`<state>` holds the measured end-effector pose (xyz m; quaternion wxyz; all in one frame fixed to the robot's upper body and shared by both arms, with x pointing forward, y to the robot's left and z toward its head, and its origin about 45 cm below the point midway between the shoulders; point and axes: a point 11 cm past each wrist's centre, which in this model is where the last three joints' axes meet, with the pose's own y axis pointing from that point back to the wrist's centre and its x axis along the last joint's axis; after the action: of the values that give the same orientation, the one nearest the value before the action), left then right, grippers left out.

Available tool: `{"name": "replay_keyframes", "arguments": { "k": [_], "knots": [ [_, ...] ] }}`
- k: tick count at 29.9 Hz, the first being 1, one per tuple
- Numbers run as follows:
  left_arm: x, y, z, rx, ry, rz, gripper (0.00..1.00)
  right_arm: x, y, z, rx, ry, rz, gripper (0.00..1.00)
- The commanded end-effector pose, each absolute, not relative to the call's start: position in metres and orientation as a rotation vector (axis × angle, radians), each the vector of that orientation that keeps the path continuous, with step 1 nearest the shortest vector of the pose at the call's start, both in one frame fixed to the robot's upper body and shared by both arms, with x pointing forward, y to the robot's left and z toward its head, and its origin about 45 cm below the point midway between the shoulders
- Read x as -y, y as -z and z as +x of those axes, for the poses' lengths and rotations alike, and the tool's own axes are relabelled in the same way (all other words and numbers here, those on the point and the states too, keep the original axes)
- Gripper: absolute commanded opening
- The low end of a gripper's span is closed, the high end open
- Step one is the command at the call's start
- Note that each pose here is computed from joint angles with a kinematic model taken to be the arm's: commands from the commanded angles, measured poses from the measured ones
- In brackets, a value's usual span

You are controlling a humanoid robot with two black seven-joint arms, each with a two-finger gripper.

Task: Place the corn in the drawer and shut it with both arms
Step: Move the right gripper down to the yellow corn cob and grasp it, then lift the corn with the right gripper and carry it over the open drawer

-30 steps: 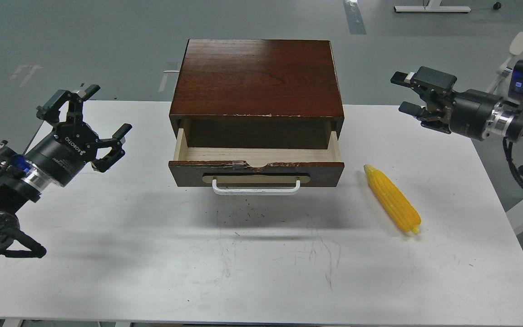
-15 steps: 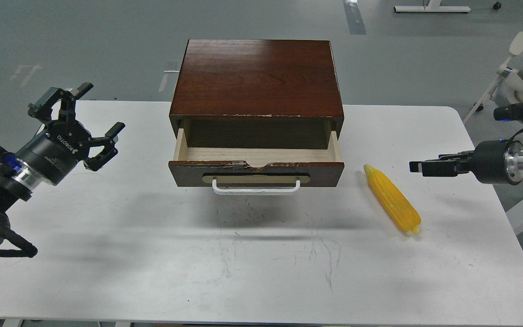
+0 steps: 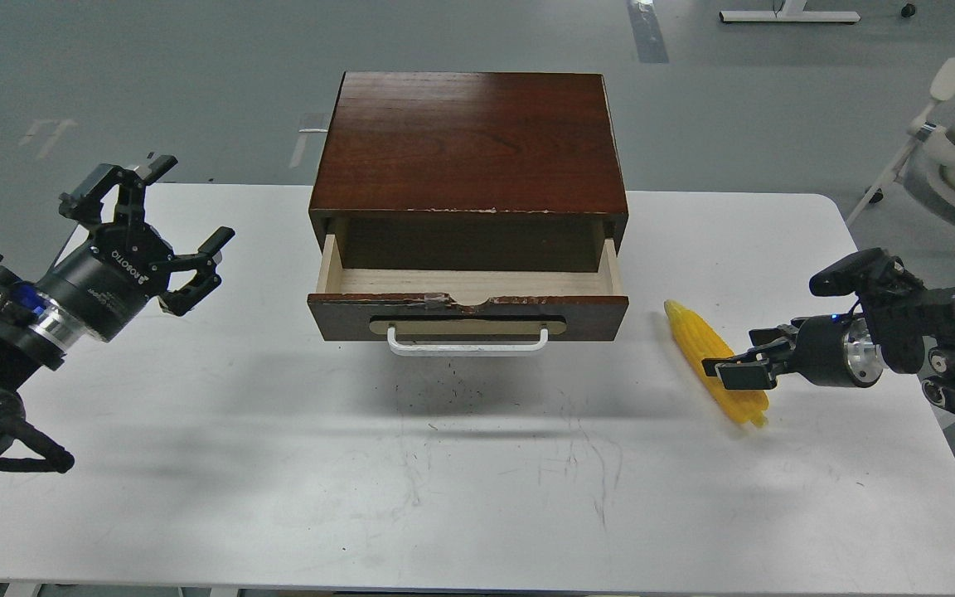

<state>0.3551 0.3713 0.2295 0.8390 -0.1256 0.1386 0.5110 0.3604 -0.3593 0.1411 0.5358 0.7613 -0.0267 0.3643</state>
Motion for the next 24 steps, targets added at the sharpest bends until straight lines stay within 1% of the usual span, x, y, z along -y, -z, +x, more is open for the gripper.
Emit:
{"name": "replay_keyframes", "arguments": {
  "k": [1, 2, 3, 4, 6, 8, 9, 10, 12, 15, 18, 20, 21, 22, 24],
  "knots": [
    [-0.372, -0.230, 0.355, -0.293, -1.082, -0.266, 0.99, 0.357, -0.133, 0.356, 0.050, -0.852, 1.822, 0.79],
    [-0.372, -0.230, 0.355, -0.293, -1.082, -0.266, 0.99, 0.357, -0.132, 0.355, 0.049, -0.851, 1.824, 0.68],
    [-0.372, -0.230, 0.355, -0.292, -1.083, -0.267, 0.99, 0.356, -0.131, 0.354, 0.045, -0.851, 1.826, 0.62],
    [-0.372, -0.230, 0.355, -0.292, -1.083, -0.267, 0.99, 0.357, -0.130, 0.353, 0.045, -0.847, 1.826, 0.51],
    [-0.372, -0.230, 0.355, -0.292, -1.083, -0.267, 0.99, 0.357, -0.129, 0.352, 0.041, -0.842, 1.826, 0.42],
    [-0.372, -0.230, 0.355, -0.292, -1.083, -0.267, 0.99, 0.358, -0.127, 0.349, 0.033, -0.837, 1.828, 0.23],
    [-0.372, -0.230, 0.355, -0.292, -1.083, -0.267, 0.99, 0.358, -0.127, 0.349, 0.035, -0.836, 1.829, 0.18],
    [-0.372, -0.230, 0.355, -0.292, -1.083, -0.267, 0.99, 0.358, -0.128, 0.348, 0.035, -0.834, 1.830, 0.11],
    [-0.372, -0.230, 0.355, -0.292, -1.083, -0.267, 0.99, 0.358, -0.128, 0.348, 0.037, -0.835, 1.832, 0.08],
    [-0.372, -0.231, 0.355, -0.290, -1.083, -0.267, 0.99, 0.359, -0.139, 0.354, 0.062, -0.857, 1.830, 0.06],
    [-0.373, -0.231, 0.356, -0.288, -1.084, -0.267, 0.99, 0.356, -0.167, 0.369, 0.107, -0.917, 1.824, 0.06],
    [-0.373, -0.231, 0.356, -0.289, -1.083, -0.268, 0.99, 0.357, -0.204, 0.387, 0.160, -0.991, 1.799, 0.07],
    [-0.373, -0.232, 0.356, -0.288, -1.084, -0.269, 0.99, 0.357, -0.216, 0.393, 0.176, -1.014, 1.788, 0.07],
    [-0.373, -0.232, 0.356, -0.288, -1.084, -0.269, 0.99, 0.357, -0.240, 0.403, 0.208, -1.065, 1.765, 0.07],
    [-0.373, -0.232, 0.356, -0.286, -1.083, -0.270, 0.99, 0.359, -0.265, 0.413, 0.241, -1.112, 1.737, 0.07]
  ]
}}
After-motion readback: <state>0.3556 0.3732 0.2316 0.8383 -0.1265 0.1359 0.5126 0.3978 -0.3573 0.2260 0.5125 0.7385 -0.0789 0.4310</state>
